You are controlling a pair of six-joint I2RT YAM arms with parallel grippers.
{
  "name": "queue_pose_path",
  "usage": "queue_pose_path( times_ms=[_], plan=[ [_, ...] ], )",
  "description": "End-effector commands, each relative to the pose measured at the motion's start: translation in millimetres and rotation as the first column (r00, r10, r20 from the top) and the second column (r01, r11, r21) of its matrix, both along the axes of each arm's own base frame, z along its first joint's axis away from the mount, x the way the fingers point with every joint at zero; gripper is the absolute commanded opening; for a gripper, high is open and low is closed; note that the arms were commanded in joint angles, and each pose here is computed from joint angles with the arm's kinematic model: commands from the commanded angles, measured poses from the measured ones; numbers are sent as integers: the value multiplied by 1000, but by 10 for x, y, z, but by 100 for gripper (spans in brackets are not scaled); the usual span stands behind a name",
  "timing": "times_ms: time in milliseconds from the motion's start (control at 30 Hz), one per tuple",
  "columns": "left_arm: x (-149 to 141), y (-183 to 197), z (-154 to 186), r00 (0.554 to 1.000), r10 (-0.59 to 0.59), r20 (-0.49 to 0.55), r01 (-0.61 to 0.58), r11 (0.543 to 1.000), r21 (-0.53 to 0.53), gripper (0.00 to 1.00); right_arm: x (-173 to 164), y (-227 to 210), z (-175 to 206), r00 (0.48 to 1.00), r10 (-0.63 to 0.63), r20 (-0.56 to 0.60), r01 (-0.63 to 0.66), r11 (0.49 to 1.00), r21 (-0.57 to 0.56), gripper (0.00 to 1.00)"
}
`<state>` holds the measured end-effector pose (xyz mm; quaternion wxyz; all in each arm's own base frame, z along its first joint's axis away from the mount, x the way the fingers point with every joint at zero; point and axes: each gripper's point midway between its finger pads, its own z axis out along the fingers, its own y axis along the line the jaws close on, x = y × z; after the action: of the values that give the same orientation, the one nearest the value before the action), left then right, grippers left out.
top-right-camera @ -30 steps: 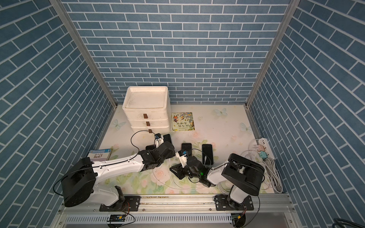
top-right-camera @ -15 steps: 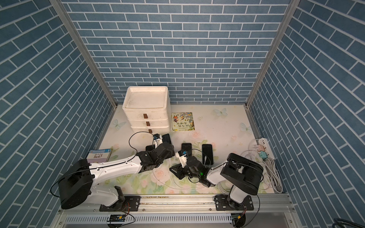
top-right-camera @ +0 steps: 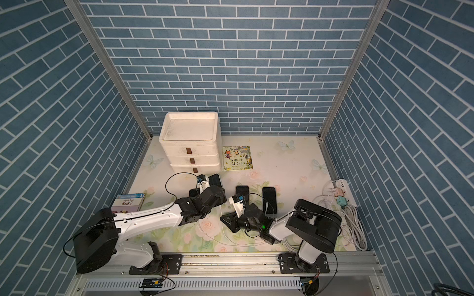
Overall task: Unplug the charging cable from the phone
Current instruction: Remove the charging cable from the phone.
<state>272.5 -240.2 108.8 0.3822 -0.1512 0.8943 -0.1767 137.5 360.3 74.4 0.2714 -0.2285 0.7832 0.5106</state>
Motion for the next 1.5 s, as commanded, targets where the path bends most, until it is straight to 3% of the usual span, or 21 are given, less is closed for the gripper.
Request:
queue_pose_path(
  times_ms=[0, 167, 433, 933, 1367, 1400, 1467],
  plan=[
    [43, -15, 177, 998, 21, 59, -18, 999, -51, 0, -31, 12, 8, 1000, 15, -14, -14, 1000, 24, 18],
    [41, -11, 177, 998, 22, 59, -19, 999, -50, 0, -28, 15, 32, 1000, 16, -8, -15, 1000, 27, 14],
    [48, 3, 182, 998, 26, 64, -23, 999, -42, 0, -39, -17, -7, 1000, 15, -9, -15, 1000, 6, 0],
    [120, 50, 468, 986, 65, 152, -52, 995, -86, 0, -90, -54, -173, 999, 38, -11, -38, 997, -60, 0],
    [118, 210, 510, 981, 91, 169, -91, 996, -7, 0, -88, -55, -243, 999, 33, -9, -34, 994, -102, 0],
    [112, 219, 502, 982, 91, 166, -92, 996, -4, 0, -87, -54, -254, 999, 33, -7, -34, 993, -110, 1],
    [106, 222, 492, 982, 90, 164, -91, 996, -5, 0, -91, -55, -271, 999, 35, -4, -36, 992, -120, 13]
  ],
)
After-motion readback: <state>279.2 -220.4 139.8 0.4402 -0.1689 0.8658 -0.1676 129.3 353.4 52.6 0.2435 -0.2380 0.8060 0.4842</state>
